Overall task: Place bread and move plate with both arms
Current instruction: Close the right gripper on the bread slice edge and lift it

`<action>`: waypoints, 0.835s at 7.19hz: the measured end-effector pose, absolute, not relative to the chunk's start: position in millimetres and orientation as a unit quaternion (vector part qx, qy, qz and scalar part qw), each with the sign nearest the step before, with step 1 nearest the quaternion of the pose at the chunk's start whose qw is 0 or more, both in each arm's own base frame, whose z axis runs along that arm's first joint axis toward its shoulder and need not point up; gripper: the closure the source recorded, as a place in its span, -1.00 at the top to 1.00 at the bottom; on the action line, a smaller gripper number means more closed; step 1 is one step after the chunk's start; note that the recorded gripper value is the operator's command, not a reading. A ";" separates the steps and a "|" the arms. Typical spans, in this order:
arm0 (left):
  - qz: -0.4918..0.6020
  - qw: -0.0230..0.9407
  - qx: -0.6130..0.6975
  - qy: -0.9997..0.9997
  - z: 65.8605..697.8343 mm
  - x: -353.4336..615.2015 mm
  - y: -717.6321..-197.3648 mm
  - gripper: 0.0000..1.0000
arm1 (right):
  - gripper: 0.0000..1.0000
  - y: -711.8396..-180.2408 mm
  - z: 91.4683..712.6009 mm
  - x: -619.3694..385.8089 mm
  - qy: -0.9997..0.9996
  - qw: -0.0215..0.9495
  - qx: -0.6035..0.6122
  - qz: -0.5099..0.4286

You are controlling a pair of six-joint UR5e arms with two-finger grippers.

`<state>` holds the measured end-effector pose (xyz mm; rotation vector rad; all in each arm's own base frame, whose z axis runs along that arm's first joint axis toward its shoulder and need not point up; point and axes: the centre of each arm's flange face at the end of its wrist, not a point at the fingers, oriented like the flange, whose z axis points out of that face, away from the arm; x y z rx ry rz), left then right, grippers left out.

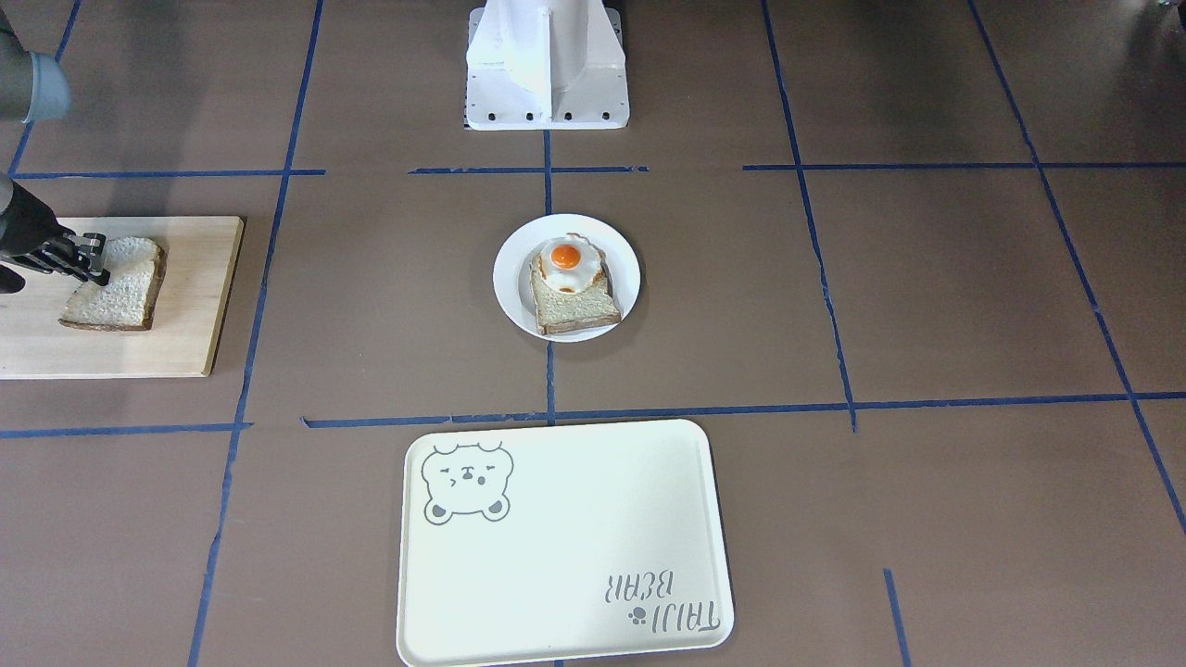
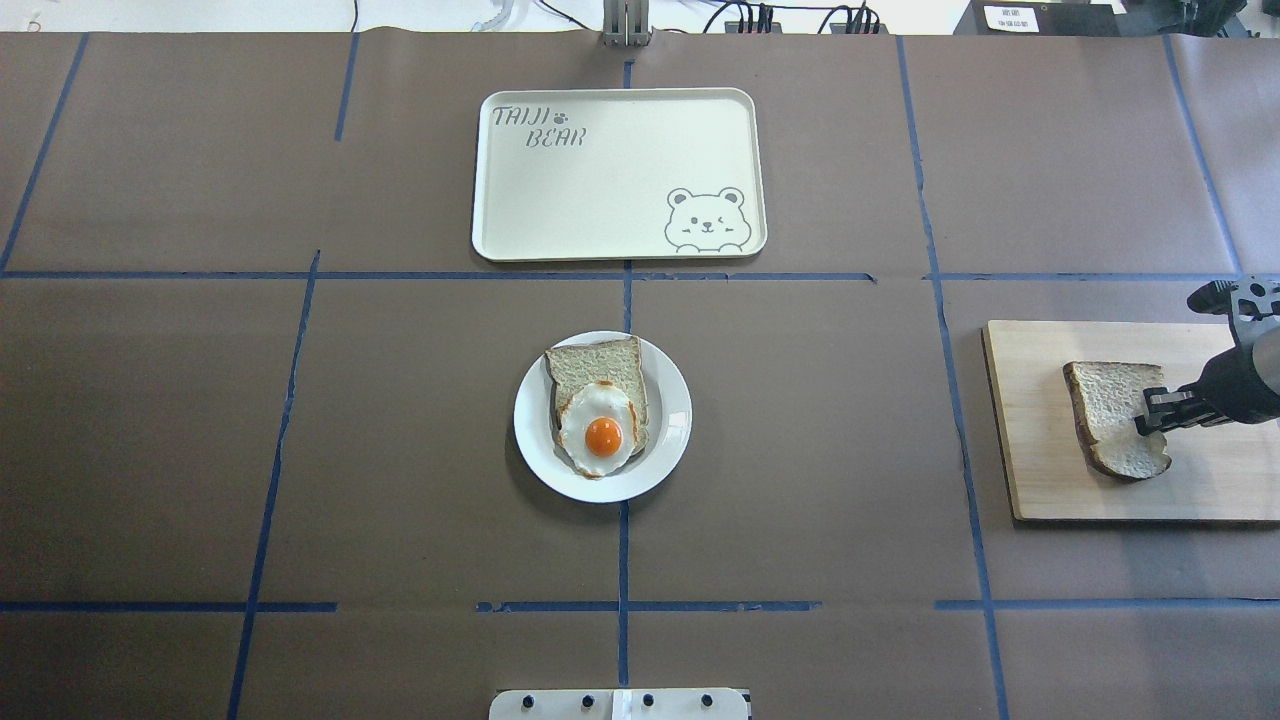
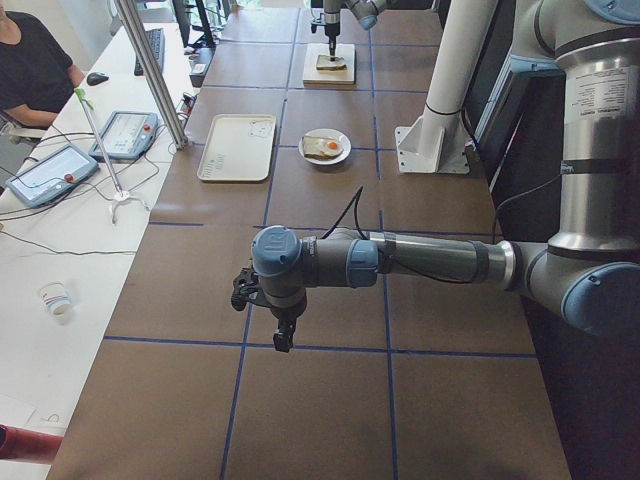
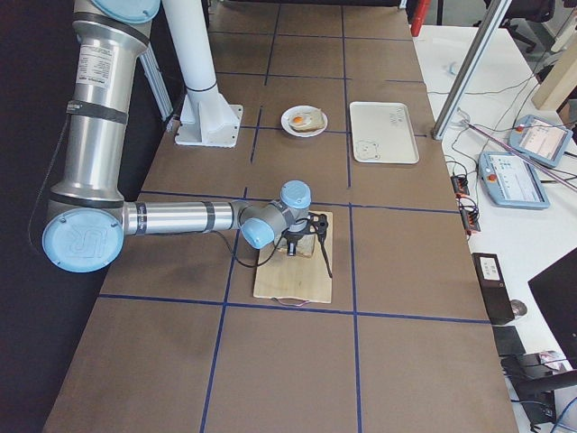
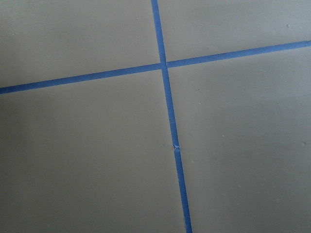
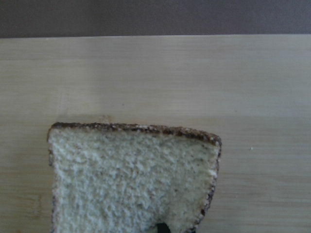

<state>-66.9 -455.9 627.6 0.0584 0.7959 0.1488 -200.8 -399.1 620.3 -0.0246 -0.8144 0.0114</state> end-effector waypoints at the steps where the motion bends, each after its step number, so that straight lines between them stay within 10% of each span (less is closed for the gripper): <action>1: 0.073 0.919 0.029 0.387 627.3 -66.7 -455.9 1.00 | -1.00 -399.2 619.7 -200.7 -0.396 0.918 -0.011 0.006; 6: 0.073 0.919 0.030 0.387 626.1 -66.6 -456.0 1.00 | -1.00 -406.0 576.5 -180.7 -0.433 0.901 0.017 0.012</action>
